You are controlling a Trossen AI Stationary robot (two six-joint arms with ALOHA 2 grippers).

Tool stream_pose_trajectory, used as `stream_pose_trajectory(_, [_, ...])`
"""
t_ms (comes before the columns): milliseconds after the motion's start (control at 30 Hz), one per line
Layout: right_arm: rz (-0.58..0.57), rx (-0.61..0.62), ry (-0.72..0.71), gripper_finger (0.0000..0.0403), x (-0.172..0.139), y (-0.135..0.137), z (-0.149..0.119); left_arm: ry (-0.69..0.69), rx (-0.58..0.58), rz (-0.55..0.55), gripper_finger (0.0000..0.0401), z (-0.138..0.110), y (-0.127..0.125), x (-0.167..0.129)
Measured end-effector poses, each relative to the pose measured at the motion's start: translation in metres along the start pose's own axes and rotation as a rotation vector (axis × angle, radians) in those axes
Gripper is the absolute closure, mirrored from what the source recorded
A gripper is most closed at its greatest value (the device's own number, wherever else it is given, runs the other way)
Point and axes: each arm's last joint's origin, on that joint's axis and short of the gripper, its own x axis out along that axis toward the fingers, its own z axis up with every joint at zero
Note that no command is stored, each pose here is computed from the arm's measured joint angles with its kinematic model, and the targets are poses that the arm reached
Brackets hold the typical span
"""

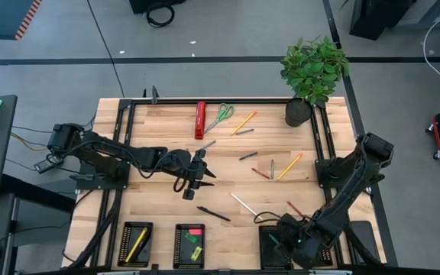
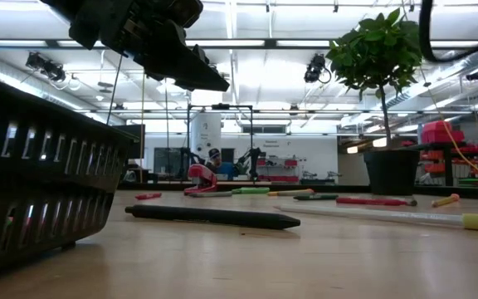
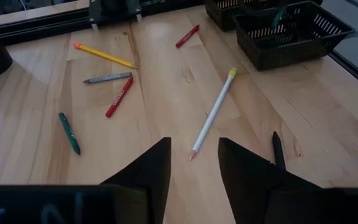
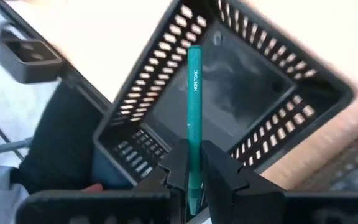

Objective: Sort crayons/erasers/pens/pencils in bins
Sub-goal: Put the bottom green crayon into the middle right black bin, then put the white pencil into the right black bin

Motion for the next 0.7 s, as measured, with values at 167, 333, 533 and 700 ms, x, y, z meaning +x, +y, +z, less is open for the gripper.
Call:
stream_pose_trajectory(167, [-0.061,0.041,0.026,0.0356,0.014,-0.003,-0.003,0.000,-0.001,0.000,0.0265,0.000,0.000,0.000])
stream_pose_trajectory(333, [-0.046,0.055,-0.022,0.0328,0.014,-0.003,-0.001,0.001,-0.001,0.000,0.0263,0.000,0.000,0.000])
stream_pose_trajectory(533, [-0.043,0.054,-0.041,0.0288,0.014,-0.002,0.003,0.001,-0.002,0.000,0.0255,0.000,0.000,0.000])
stream_pose_trajectory(700, [-0.043,0.008,-0.067,0.0269,0.005,0.000,0.020,0.001,-0.003,0.000,0.0260,0.000,0.000,0.000])
